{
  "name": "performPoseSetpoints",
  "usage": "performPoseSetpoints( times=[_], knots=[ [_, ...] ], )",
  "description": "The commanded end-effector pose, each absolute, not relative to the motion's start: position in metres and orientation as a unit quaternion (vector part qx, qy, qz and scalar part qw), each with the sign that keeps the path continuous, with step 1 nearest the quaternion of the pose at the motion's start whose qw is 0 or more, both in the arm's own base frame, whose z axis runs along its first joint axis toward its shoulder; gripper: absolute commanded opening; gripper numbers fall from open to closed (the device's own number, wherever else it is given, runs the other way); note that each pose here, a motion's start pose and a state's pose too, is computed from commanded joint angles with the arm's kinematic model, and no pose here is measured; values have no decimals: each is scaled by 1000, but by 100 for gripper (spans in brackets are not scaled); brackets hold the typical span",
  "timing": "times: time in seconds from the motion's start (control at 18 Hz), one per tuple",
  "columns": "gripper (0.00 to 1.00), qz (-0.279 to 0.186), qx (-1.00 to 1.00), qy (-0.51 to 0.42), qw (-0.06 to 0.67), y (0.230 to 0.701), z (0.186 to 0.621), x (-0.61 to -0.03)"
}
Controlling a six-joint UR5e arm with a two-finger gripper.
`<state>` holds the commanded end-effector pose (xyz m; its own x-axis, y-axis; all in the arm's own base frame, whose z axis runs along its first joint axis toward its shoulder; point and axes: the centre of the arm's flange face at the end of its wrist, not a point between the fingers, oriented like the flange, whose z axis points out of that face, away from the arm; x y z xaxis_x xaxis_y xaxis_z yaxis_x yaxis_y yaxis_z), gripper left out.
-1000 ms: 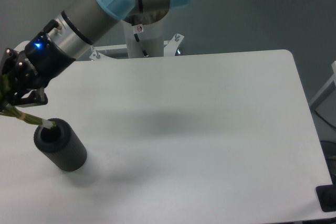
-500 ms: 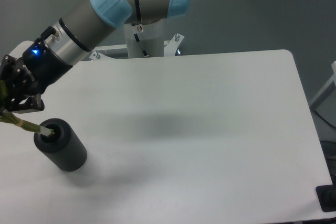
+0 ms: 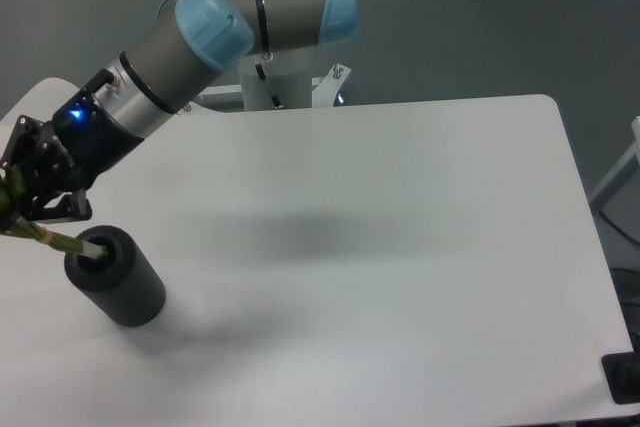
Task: Insert the flowers into the vase
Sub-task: 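Lower the tulip stems down into the black vase opening, then open the gripper to release the tulips and pull it away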
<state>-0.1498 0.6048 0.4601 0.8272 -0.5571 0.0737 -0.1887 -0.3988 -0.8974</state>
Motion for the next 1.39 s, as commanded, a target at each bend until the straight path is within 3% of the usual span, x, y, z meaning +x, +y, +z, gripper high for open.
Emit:
performPoseSetpoints(
  times=[0.44,1.39],
  knots=[
    [20,-203,-826,211,482,608,425,-159],
    [24,-194,-830,234,468,586,358,-181]
  ],
)
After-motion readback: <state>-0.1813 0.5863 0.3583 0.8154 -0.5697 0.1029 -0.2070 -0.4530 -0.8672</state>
